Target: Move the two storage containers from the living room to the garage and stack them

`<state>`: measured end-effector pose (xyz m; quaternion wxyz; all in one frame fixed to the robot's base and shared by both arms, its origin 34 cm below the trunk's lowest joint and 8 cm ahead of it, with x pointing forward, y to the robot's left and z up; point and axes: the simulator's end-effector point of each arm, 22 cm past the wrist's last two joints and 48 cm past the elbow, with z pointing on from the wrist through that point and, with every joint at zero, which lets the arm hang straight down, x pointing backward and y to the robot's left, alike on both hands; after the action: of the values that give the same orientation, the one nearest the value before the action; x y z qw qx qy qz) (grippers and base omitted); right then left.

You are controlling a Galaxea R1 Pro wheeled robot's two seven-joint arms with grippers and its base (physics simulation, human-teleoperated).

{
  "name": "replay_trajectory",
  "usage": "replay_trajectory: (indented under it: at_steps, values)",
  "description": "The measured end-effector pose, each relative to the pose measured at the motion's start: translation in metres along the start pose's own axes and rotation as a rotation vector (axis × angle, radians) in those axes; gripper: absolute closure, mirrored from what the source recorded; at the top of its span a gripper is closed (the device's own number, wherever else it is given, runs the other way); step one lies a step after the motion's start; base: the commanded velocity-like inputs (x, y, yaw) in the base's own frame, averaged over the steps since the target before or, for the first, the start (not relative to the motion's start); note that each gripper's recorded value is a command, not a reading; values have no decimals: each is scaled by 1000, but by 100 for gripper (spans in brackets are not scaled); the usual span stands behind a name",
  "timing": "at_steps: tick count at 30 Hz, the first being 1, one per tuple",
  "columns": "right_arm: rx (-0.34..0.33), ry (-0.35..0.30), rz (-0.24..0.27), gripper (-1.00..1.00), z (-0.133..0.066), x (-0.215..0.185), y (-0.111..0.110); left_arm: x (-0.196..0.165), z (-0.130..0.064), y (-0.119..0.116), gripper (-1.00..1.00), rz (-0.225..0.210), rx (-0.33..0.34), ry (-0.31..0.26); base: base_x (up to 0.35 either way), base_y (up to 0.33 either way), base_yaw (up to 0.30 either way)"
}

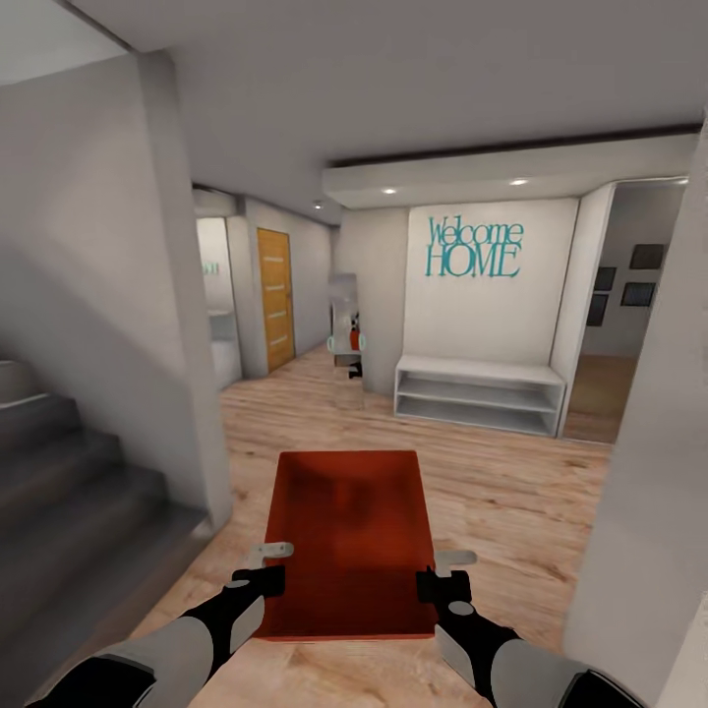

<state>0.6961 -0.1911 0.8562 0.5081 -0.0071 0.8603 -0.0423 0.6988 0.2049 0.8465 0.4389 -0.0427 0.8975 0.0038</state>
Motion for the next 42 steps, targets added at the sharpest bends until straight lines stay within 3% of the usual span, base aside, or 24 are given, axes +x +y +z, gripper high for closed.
replay_trajectory:
  at_steps: [10, 42]
  values:
    - [0, 2, 0, 100, 0, 0, 0, 0, 0, 0, 100, 1, 0, 2, 326, 0, -130]
    - [-1, 2, -1, 100, 0, 0, 0, 0, 0, 0, 100, 0, 0, 2, 326, 0, 29]
